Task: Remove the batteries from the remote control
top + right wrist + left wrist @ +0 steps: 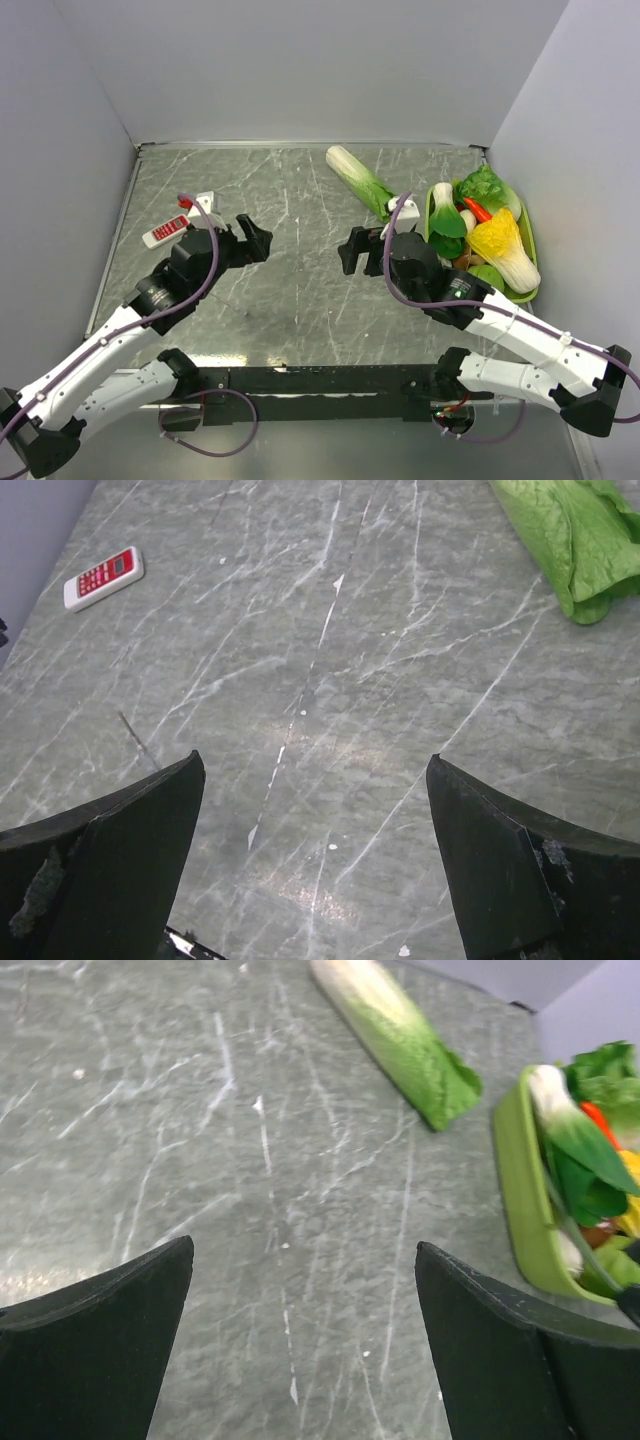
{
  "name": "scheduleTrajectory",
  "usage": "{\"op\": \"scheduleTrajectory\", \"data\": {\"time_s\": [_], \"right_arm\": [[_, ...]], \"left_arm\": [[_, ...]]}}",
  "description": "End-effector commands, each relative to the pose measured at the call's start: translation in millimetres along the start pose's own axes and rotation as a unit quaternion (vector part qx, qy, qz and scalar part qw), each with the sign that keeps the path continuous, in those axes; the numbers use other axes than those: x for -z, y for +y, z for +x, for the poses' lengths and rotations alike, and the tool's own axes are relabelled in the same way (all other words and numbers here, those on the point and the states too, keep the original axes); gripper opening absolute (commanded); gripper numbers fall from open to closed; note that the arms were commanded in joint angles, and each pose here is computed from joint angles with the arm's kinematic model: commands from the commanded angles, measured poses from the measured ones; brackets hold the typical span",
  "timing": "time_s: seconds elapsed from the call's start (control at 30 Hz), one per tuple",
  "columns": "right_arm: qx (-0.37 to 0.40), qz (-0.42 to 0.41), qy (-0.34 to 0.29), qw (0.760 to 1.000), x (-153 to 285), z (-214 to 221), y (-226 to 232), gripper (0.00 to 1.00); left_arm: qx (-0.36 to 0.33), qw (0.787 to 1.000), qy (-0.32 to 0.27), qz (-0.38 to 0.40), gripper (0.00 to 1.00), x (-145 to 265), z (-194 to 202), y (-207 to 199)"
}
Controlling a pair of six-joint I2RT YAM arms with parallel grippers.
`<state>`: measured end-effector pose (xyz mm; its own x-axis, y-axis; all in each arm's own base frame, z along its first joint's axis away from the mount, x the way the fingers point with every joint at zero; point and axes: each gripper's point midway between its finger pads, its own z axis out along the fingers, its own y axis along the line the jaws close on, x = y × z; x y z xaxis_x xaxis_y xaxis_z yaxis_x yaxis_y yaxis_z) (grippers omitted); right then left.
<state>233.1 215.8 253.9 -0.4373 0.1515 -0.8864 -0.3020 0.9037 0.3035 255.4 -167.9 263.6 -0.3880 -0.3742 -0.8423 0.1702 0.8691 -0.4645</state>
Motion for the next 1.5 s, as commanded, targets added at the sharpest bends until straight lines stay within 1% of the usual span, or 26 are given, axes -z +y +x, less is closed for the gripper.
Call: {"op": "scheduleTrajectory", "data": {"time_s": [0.0, 0.1, 0.17, 0.37, 0.53, 0.57, 0.63, 0.67, 0.7, 0.77, 0.8, 0.83, 0.87, 0.9, 0.93, 0.97, 1.0, 1.03, 1.07, 1.13, 1.17, 1.2, 1.27, 1.4, 1.43, 1.47], "right_arm": [[-0.016, 0.004, -0.026, 1.000, 3, -12, -1, 1.00], [-0.017, 0.007, -0.029, 0.999, 3, -11, -4, 1.00], [-0.016, 0.007, -0.028, 0.999, 3, -10, -4, 1.00], [-0.015, 0.008, -0.023, 1.000, 0, -3, -5, 1.00], [-0.013, 0.009, -0.014, 1.000, -1, 5, -7, 1.00], [-0.014, 0.008, -0.014, 1.000, -1, 5, -7, 1.00], [-0.018, 0.009, -0.011, 1.000, -1, 8, -9, 1.00], [-0.020, 0.006, -0.011, 1.000, -1, 8, -8, 1.00], [-0.020, 0.003, -0.008, 1.000, -1, 11, -7, 1.00], [-0.016, -0.011, 0.000, 1.000, -1, 15, -3, 1.00], [-0.010, -0.017, 0.004, 1.000, -1, 18, -2, 1.00], [0.001, -0.022, 0.009, 1.000, -1, 21, -1, 1.00], [0.004, -0.034, 0.010, 0.999, 0, 21, 3, 1.00], [0.009, -0.041, 0.014, 0.999, 1, 22, 4, 1.00], [0.020, -0.045, 0.014, 0.999, 1, 23, 5, 1.00], [0.024, -0.048, 0.017, 0.998, 2, 23, 5, 1.00], [0.027, -0.056, 0.020, 0.998, 3, 24, 8, 1.00], [0.032, -0.060, 0.020, 0.997, 4, 24, 8, 1.00], [0.033, -0.067, 0.017, 0.997, 5, 23, 10, 1.00], [0.035, -0.078, 0.019, 0.996, 6, 25, 12, 1.00], [0.032, -0.084, 0.013, 0.996, 9, 23, 13, 1.00], [0.034, -0.091, 0.013, 0.995, 9, 26, 14, 1.00], [0.035, -0.099, 0.011, 0.994, 12, 29, 14, 1.00], [0.037, -0.098, 0.005, 0.994, 16, 26, 12, 1.00], [0.038, -0.092, 0.007, 0.995, 15, 27, 9, 1.00], [0.037, -0.094, 0.005, 0.995, 17, 25, 9, 1.00]], "left_arm": [[0.028, 0.998, -0.018, -0.046, 0.97, -1, -13, 9], [0.037, 0.996, -0.023, -0.080, 0.97, -1, -13, 20], [0.041, 0.991, -0.040, -0.125, 0.97, -1, -16, 36], [0.066, 0.947, -0.050, -0.309, 0.98, 12, -10, 99], [0.089, 0.928, -0.017, -0.361, 0.98, -2, 1, 131], [0.114, 0.919, -0.006, -0.376, 0.97, -4, 1, 147], [0.139, 0.907, -0.004, -0.398, 0.98, -11, -7, 166], [0.161, 0.891, -0.019, -0.424, 0.98, -9, -18, 188], [0.171, 0.886, -0.034, -0.429, 0.99, -10, -34, 194], [0.184, 0.858, -0.053, -0.477, 0.99, -10, -51, 226], [0.194, 0.850, -0.077, -0.484, 0.99, -12, -72, 230], [0.195, 0.839, -0.068, -0.503, 0.99, -20, -71, 244], [0.193, 0.831, -0.074, -0.516, 1.00, -19, -82, 260], [0.187, 0.833, -0.081, -0.515, 0.99, -23, -96, 264], [0.177, 0.827, -0.065, -0.529, 0.99, -32, -94, 278], [0.164, 0.825, -0.065, -0.537, 0.99, -31, -107, 290], [0.159, 0.826, -0.057, -0.538, 0.99, -36, -110, 298], [0.167, 0.834, -0.018, -0.525, 0.97, -52, -98, 307], [0.174, 0.838, -0.008, -0.517, 0.97, -52, -106, 319], [0.185, 0.874, 0.022, -0.449, 0.97, -78, -105, 322], [0.162, 0.887, 0.029, -0.432, 0.97, -84, -106, 324], [0.151, 0.896, 0.013, -0.417, 0.97, -91, -116, 326], [0.132, 0.906, 0.023, -0.402, 0.97, -99, -119, 332], [0.110, 0.901, 0.060, -0.415, 0.97, -114, -112, 353], [0.109, 0.897, 0.081, -0.422, 0.97, -120, -99, 362], [0.102, 0.900, 0.086, -0.414, 0.97, -125, -101, 363]]}}
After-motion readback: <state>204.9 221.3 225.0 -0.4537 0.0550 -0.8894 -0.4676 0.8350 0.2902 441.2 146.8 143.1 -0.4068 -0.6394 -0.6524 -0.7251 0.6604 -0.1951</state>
